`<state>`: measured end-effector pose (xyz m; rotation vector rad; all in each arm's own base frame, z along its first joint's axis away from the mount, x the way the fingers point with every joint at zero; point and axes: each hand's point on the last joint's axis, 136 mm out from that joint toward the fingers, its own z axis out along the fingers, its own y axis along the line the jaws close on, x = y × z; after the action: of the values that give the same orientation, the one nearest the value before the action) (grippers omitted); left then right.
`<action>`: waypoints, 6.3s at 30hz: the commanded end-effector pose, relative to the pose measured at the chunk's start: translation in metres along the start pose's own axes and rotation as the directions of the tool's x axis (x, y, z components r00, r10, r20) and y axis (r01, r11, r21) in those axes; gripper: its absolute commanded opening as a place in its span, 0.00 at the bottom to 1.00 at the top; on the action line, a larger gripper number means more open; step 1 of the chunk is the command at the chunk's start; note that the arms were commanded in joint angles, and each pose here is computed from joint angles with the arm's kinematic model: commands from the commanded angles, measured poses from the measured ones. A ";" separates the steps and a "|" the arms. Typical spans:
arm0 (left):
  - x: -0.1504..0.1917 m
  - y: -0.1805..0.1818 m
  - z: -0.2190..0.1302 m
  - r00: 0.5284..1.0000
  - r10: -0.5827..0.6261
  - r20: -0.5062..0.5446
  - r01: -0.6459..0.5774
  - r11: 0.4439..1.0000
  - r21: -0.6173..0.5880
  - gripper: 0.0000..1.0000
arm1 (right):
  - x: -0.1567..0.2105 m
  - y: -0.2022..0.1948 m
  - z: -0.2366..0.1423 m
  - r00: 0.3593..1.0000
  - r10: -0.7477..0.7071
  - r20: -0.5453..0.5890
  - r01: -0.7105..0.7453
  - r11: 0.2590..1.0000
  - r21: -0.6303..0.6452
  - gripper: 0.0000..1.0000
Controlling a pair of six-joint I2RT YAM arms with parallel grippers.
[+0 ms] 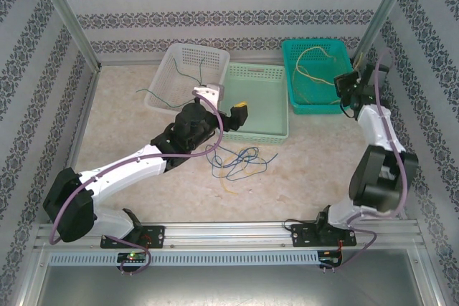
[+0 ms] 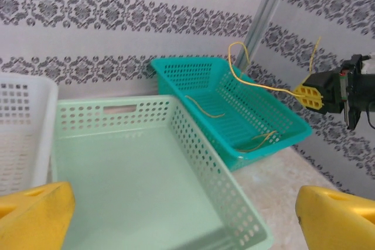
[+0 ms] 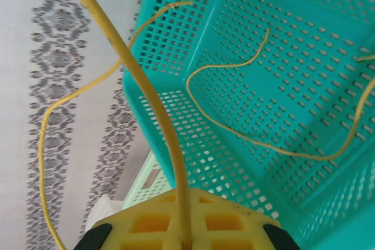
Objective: Untangle the cables
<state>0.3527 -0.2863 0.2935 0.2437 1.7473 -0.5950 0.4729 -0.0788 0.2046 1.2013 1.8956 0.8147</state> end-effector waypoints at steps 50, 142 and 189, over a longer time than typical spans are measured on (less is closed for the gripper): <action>0.137 0.080 -0.049 0.900 -0.103 -0.424 -0.012 0.966 -0.259 0.95 | 0.278 -0.108 -0.119 0.741 -0.416 -0.527 0.506 0.862 0.031 0.51; 0.033 -0.032 -0.001 0.970 -0.134 -0.205 0.187 0.946 0.263 1.00 | 0.184 0.107 -0.263 0.416 -0.864 0.283 0.909 0.400 -0.115 0.00; 0.080 0.041 -0.003 0.947 -0.161 -0.276 0.172 0.985 0.018 1.00 | 0.018 -0.057 0.071 0.982 -0.165 -0.097 0.181 0.965 0.188 0.00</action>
<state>0.3498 -0.2757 0.2138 0.2393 2.0166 -0.7820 0.5195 -0.0798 0.1158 1.0580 2.0995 0.5200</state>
